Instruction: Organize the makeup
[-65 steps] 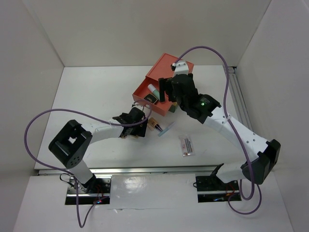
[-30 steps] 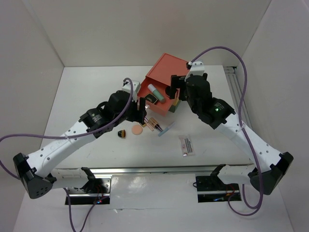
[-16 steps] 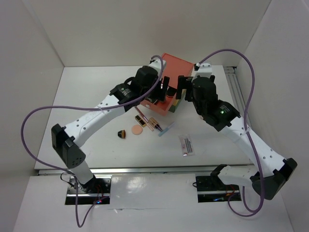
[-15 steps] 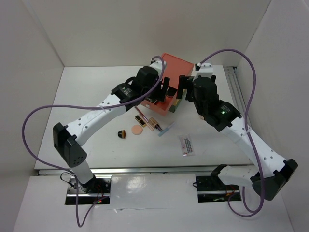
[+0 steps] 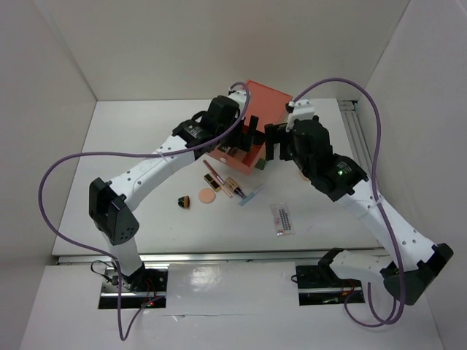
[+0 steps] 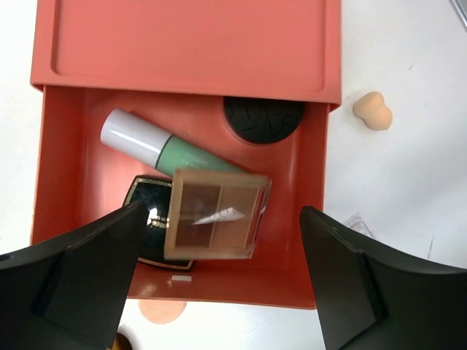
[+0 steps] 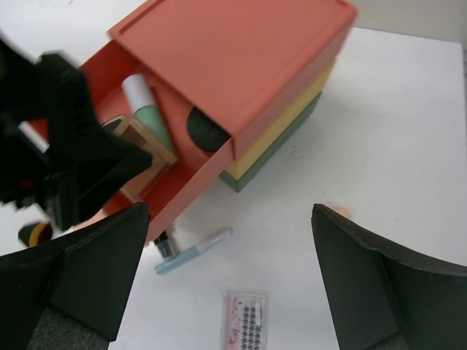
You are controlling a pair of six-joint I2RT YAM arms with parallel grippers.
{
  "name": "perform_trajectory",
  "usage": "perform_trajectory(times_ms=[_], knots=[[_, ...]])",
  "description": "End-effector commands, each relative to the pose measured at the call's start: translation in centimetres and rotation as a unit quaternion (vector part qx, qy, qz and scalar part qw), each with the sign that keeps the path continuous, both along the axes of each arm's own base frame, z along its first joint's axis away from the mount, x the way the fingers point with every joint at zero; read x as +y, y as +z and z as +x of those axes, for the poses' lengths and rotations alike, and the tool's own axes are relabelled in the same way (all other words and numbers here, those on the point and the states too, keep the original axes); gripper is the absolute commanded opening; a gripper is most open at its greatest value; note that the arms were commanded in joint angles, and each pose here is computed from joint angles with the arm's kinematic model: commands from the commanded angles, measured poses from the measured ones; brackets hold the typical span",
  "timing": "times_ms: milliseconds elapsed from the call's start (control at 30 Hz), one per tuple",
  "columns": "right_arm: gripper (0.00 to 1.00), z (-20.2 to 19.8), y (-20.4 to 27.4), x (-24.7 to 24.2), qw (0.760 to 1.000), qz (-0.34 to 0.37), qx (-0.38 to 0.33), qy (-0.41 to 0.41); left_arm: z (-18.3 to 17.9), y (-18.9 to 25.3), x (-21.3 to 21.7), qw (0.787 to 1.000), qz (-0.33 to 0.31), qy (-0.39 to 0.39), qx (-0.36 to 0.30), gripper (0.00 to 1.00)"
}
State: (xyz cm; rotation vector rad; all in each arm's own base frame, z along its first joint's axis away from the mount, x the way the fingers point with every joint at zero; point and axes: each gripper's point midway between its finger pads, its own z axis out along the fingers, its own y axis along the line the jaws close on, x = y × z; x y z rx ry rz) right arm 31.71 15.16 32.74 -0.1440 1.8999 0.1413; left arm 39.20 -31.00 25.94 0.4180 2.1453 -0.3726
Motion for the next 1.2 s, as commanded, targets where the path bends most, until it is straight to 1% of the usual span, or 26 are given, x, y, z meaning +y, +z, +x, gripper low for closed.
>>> perform_trajectory(times_ms=[0, 100, 167, 200, 267, 333, 367, 400, 433, 500, 533, 567, 600, 633, 667, 700, 733, 767, 800, 833, 867, 900, 967, 1067, 1133, 1167], knots=[[0.99, -2.2, 0.1, 2.1, 0.996, -0.026, 0.002, 0.08, -0.5, 5.1, -0.1, 0.998, -0.038, -0.014, -0.048, 1.0], [0.99, -4.0, 0.9, 4.0, 0.99, -0.038, -0.01, 0.135, -1.2, 6.1, 0.5, 0.998, -0.041, -0.014, -0.052, 1.0], [0.99, -5.1, 0.8, 5.7, 0.982, -0.045, -0.011, 0.185, -1.7, 7.8, 1.6, 0.997, -0.044, -0.001, -0.067, 1.0], [0.99, -6.6, 0.7, 7.6, 0.969, -0.048, -0.012, 0.24, -1.8, 7.8, 2.6, 0.997, -0.045, 0.016, -0.064, 1.0], [0.99, -8.4, 0.4, 9.3, 0.954, -0.057, -0.011, 0.295, -3.0, 9.6, 5.1, 0.994, -0.046, 0.052, -0.081, 1.0], [0.99, -10.2, -2.1, 11.7, 0.935, -0.09, 0.006, 0.344, -4.2, 10.2, 7.7, 0.991, -0.056, 0.094, -0.075, 1.0], [0.99, -10.9, -3.4, 12.4, 0.927, -0.106, 0.014, 0.361, -5.1, 9.1, 8.8, 0.991, -0.053, 0.109, -0.062, 1.0], [0.99, -12.5, -5.2, 13.6, 0.914, -0.122, 0.028, 0.386, -6.5, 10.7, 11.2, 0.985, -0.073, 0.139, -0.076, 1.0], [0.99, -12.5, -6.6, 14.3, 0.912, -0.142, 0.036, 0.383, -7.5, 8.7, 12.6, 0.982, -0.072, 0.165, -0.05, 1.0], [0.99, -14.2, -9.1, 15.6, 0.898, -0.169, 0.046, 0.403, -9.2, 7.9, 15.0, 0.975, -0.082, 0.2, -0.045, 1.0], [0.99, -14.1, -9.9, 15.8, 0.899, -0.182, 0.046, 0.396, -11.1, 8.7, 16.2, 0.97, -0.115, 0.21, -0.051, 1.0], [0.99, -14.3, -11.3, 16.2, 0.897, -0.189, 0.058, 0.394, -12.1, 6.3, 17.1, 0.969, -0.103, 0.222, -0.031, 1.0], [0.97, -14.2, -12.7, 16.5, 0.898, -0.189, 0.065, 0.392, -12.8, 5.8, 17.6, 0.967, -0.111, 0.227, -0.028, 1.0], [0.95, -13.9, -13.5, 16.6, 0.906, -0.184, 0.073, 0.375, -13.7, 5.1, 17.8, 0.966, -0.12, 0.229, -0.018, 1.0], [0.92, -13.6, -15.2, 16.8, 0.905, -0.194, 0.085, 0.368, -14.7, 5.5, 18.6, 0.963, -0.138, 0.231, -0.026, 1.0], [0.91, -13.4, -16.4, 17.0, 0.909, -0.199, 0.085, 0.357, -15.3, 3.8, 18.8, 0.965, -0.128, 0.227, -0.009, 1.0], [0.91, -12.9, -17.2, 16.8, 0.917, -0.201, 0.09, 0.332, -15.6, 3.7, 19.0, 0.965, -0.13, 0.227, -0.011, 1.0], [0.9, -11.3, -18.5, 16.0, 0.928, -0.231, 0.084, 0.281, -16.1, 3.4, 19.1, 0.965, -0.134, 0.226, -0.004, 1.0], [0.78, -10.4, -19.0, 15.6, 0.936, -0.239, 0.076, 0.247, -16.4, 3.4, 19.3, 0.963, -0.142, 0.228, -0.005, 1.0], [0.72, -9.2, -19.3, 14.9, 0.945, -0.239, 0.073, 0.208, -16.5, 3.2, 19.4, 0.964, -0.138, 0.229, -0.001, 1.0], [0.72, -8.3, -19.9, 14.0, 0.947, -0.257, 0.067, 0.179, -16.8, 2.8, 19.6, 0.964, -0.134, 0.23, 0.003, 1.0], [0.78, -7.8, -21.0, 13.8, 0.946, -0.268, 0.072, 0.169, -16.7, 2.8, 19.8, 0.963, -0.132, 0.234, 0.0, 1.0], [0.83, -6.6, -21.8, 13.8, 0.952, -0.257, 0.063, 0.157, -16.9, 2.2, 19.9, 0.964, -0.125, 0.235, 0.006, 1.0], [0.83, -4.9, -21.9, 14.6, 0.959, -0.225, 0.041, 0.164, -16.9, 1.9, 19.9, 0.964, -0.122, 0.235, 0.009, 1.0], [0.76, -4.0, -22.5, 14.2, 0.96, -0.224, 0.04, 0.162, -16.8, 1.9, 20.0, 0.964, -0.12, 0.239, 0.006, 1.0], [0.74, -3.9, -22.2, 14.6, 0.962, -0.216, 0.033, 0.161, -16.9, 2.1, 20.1, 0.963, -0.123, 0.239, 0.004, 1.0]])
